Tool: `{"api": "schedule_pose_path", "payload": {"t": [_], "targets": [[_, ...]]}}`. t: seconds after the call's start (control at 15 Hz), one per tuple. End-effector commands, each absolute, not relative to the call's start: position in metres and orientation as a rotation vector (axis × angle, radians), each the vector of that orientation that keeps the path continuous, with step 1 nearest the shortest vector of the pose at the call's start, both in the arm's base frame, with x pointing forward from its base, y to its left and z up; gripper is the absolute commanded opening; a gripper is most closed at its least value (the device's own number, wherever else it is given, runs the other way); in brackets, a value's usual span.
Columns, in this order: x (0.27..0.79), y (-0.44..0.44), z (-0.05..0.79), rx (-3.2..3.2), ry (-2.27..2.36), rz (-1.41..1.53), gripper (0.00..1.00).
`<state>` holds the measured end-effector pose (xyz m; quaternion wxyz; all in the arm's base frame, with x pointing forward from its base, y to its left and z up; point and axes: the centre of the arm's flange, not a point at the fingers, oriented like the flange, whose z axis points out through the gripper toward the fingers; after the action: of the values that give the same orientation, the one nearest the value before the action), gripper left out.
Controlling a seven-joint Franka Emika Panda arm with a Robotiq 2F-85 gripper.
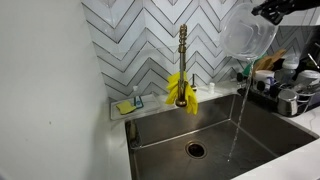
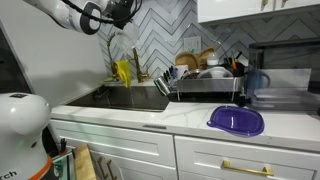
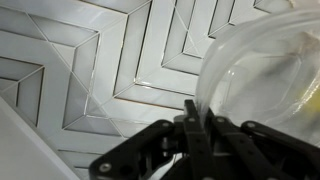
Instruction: Spill out the water from the lunch box, then put the lid on it
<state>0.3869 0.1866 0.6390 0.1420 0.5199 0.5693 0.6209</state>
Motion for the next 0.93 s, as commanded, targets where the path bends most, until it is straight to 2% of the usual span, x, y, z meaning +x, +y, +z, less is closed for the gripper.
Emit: {"api": "schedule_pose_path", "payload": {"t": [0.0,0.87], "targets": [[0.383,0.177,0.635,1.419,1.634,1.841,0.02],[0.381,0.173,0.646,1.267,1.527,1.951,0.02]]}}
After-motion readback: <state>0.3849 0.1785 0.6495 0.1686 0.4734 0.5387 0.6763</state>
